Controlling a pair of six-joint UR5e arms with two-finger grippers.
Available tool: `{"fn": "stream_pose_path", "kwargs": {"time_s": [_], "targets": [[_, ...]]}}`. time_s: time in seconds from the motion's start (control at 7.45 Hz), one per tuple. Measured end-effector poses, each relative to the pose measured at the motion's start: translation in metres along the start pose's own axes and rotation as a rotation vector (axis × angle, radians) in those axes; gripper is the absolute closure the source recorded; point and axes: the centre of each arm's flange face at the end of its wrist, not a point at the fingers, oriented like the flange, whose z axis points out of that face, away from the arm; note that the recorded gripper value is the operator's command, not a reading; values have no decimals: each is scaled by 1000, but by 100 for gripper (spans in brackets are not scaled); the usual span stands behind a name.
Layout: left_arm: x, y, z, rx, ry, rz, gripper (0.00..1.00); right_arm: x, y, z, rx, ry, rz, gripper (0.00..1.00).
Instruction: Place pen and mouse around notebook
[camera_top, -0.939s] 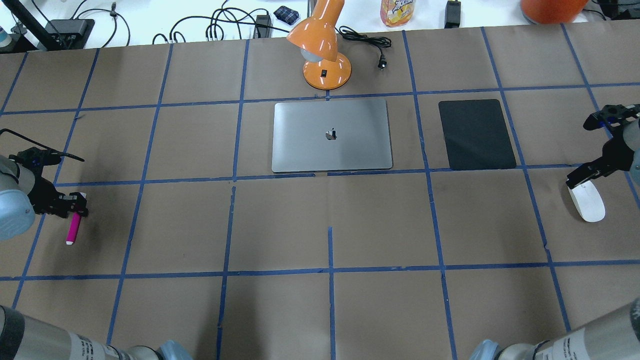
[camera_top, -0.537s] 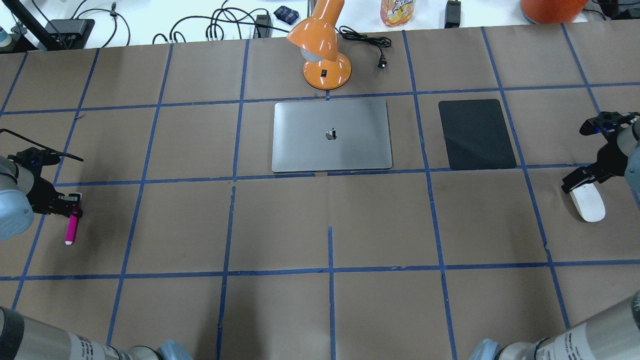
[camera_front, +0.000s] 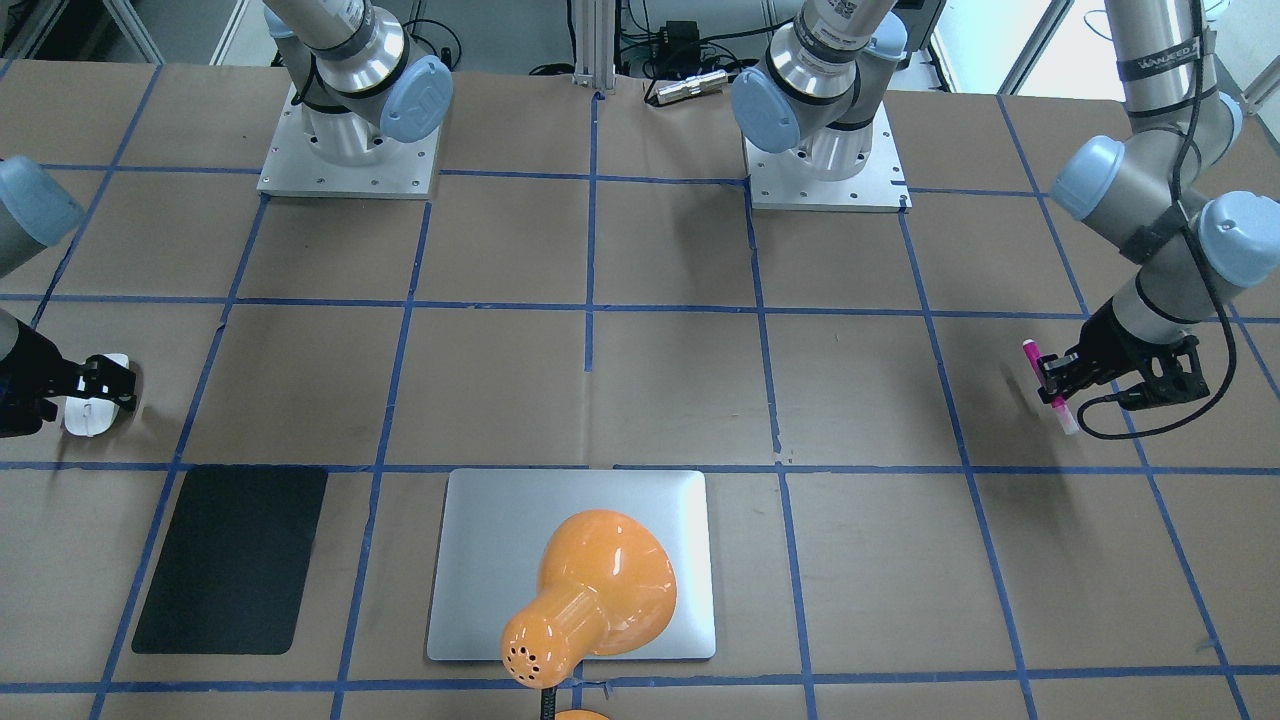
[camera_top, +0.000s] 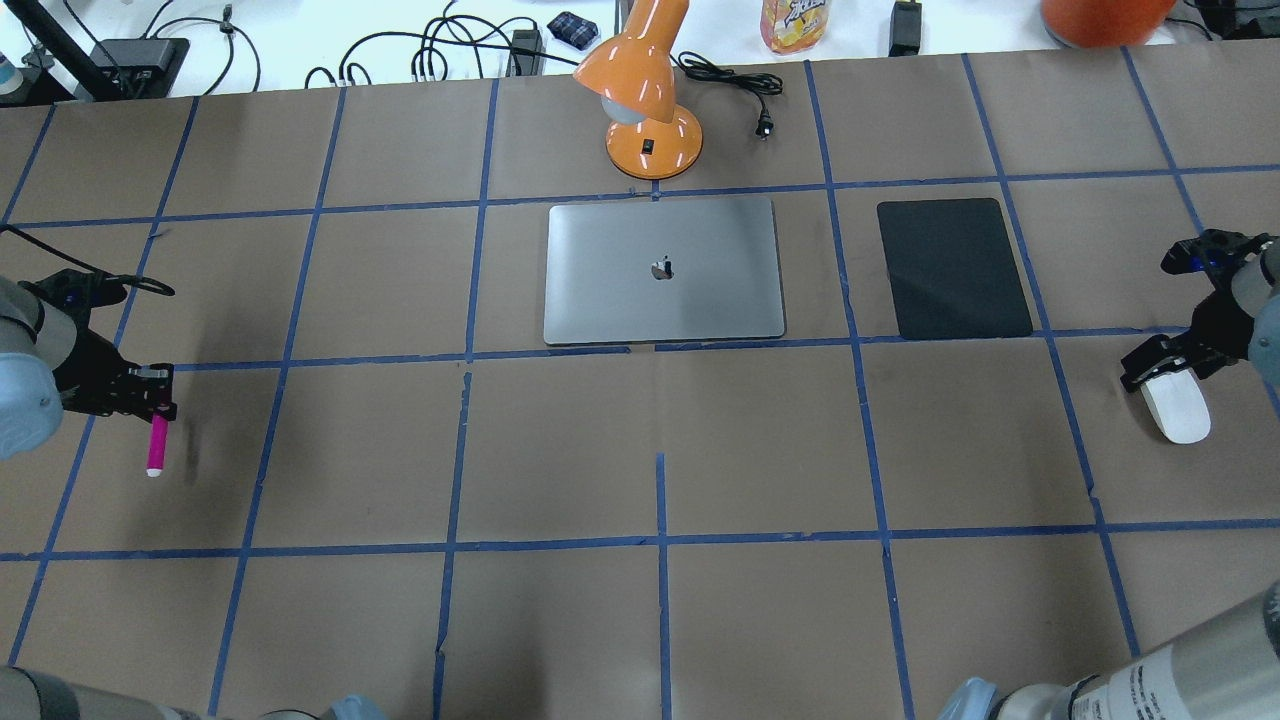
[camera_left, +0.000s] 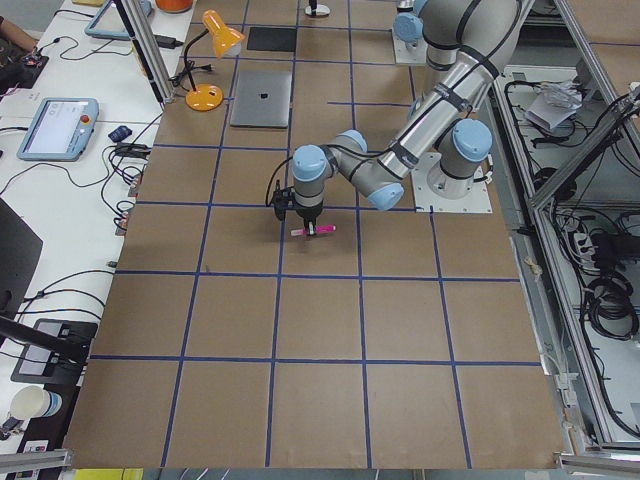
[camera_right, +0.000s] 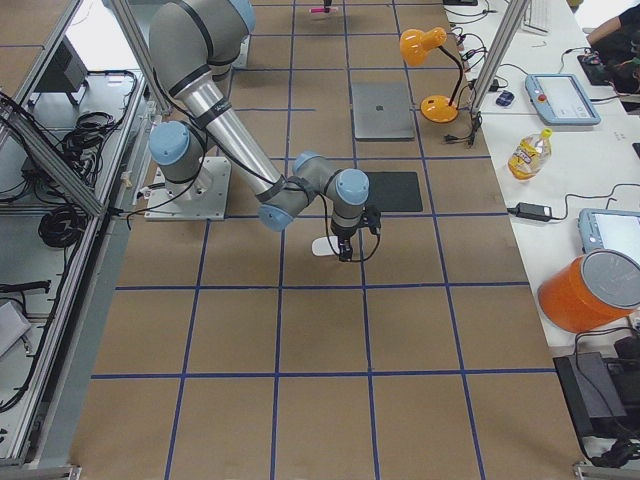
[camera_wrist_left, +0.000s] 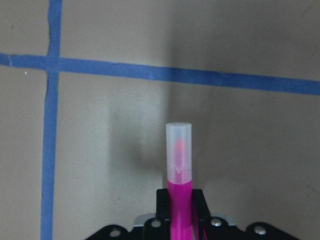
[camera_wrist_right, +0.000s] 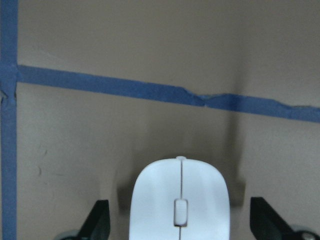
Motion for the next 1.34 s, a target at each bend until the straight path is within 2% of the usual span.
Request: {"fn": "stream_pose_path", "kwargs": {"time_s": [0.13,0.4,0.8,0.94,1.21,1.34], "targets": [[43,3,-15,-15,3,-72,100,0,2,1,-16,1,1,49],[135,19,-29,-31,-4,-259,100,2,4,0,-42,18,3,50],[285,64,-24,-47,-31,-517,100,12,-13,-29,-17,48,39,49],[328,81,-20,-47,-30,-624,100,14,-33,-54,-5,54,63,49],[403,103,-25,-91,44,-822,100,-22,-96,-106,-1,55,105,49],[435,107,-29,-121,71,-907,100,-51,-127,-110,-8,48,133,48]]}}
